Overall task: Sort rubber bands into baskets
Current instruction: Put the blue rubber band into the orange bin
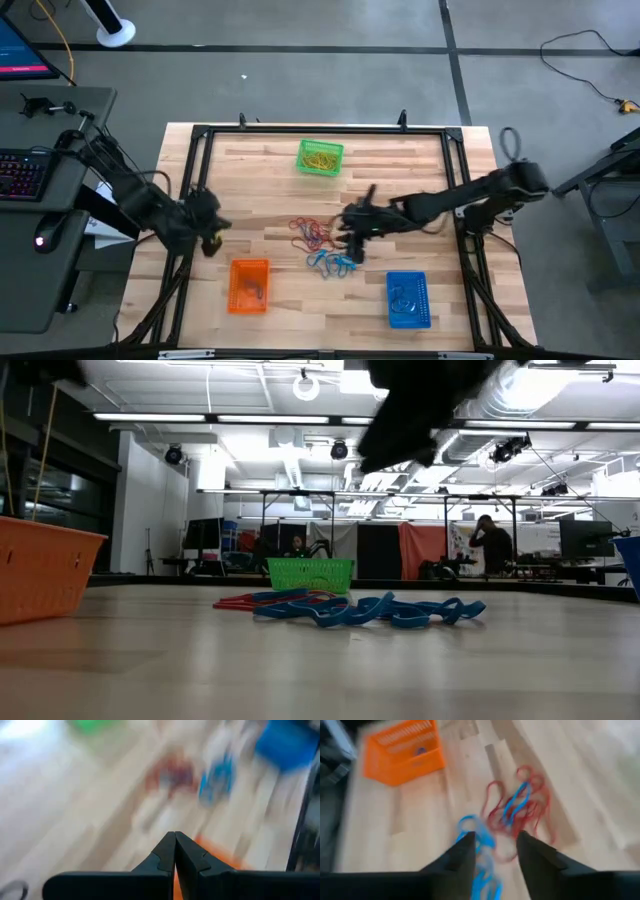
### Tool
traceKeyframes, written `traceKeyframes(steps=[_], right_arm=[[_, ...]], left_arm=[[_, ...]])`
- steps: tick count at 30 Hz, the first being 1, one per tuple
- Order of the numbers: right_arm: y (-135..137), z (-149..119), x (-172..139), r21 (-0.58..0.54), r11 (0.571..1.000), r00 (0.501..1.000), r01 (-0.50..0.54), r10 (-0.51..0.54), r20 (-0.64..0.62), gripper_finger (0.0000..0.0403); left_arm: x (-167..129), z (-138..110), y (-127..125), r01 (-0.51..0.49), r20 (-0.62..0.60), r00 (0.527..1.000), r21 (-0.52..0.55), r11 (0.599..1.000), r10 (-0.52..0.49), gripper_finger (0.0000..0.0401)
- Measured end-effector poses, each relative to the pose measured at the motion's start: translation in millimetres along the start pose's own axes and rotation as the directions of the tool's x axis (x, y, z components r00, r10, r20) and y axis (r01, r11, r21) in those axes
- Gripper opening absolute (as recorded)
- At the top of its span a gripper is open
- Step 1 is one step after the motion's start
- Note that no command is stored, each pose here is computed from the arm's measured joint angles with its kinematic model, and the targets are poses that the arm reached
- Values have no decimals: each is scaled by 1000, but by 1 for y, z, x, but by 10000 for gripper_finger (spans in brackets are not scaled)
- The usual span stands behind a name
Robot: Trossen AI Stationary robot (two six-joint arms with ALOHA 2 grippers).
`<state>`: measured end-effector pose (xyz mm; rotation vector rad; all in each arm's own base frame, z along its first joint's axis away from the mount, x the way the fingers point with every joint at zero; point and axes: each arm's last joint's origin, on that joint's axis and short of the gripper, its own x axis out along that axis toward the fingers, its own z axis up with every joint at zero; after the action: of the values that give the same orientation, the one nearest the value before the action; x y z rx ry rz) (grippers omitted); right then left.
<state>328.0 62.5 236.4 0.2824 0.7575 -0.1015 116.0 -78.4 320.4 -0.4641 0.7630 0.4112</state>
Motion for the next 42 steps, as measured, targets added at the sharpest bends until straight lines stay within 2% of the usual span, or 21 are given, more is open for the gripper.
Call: traceKeyframes(steps=[3, 5, 10, 16, 25, 34, 42], right_arm=[[2, 15, 28, -133, 989, 997, 58, -64, -43, 177], [2, 23, 48, -166, 983, 993, 76, -89, -71, 192], [-5, 37, 93, -132, 982, 974, 136, -157, -166, 198], [-2, 38, 124, -98, 984, 946, 146, -168, -279, 190], [2, 23, 139, -10, 975, 920, 223, -214, -328, 188], [1, 20, 142, 2, 968, 913, 251, -236, -332, 186], [0, 14, 148, 9, 973, 906, 231, -212, -366, 145]], left_arm=[[-11, 13, -3, 32, 170, 985, -58, 998, -22, 0], [-14, 19, -8, 71, 245, 968, -76, 995, -50, 0], [-15, 27, -25, 169, 338, 932, -75, 983, -134, 0], [-8, 28, -41, 189, 357, 920, -43, 981, -162, 0], [5, 23, -55, 162, 342, 929, -31, 986, -142, 0], [7, 23, -56, 157, 340, 930, -27, 987, -139, 0], [7, 23, -56, 157, 340, 930, -28, 987, -139, 0]])
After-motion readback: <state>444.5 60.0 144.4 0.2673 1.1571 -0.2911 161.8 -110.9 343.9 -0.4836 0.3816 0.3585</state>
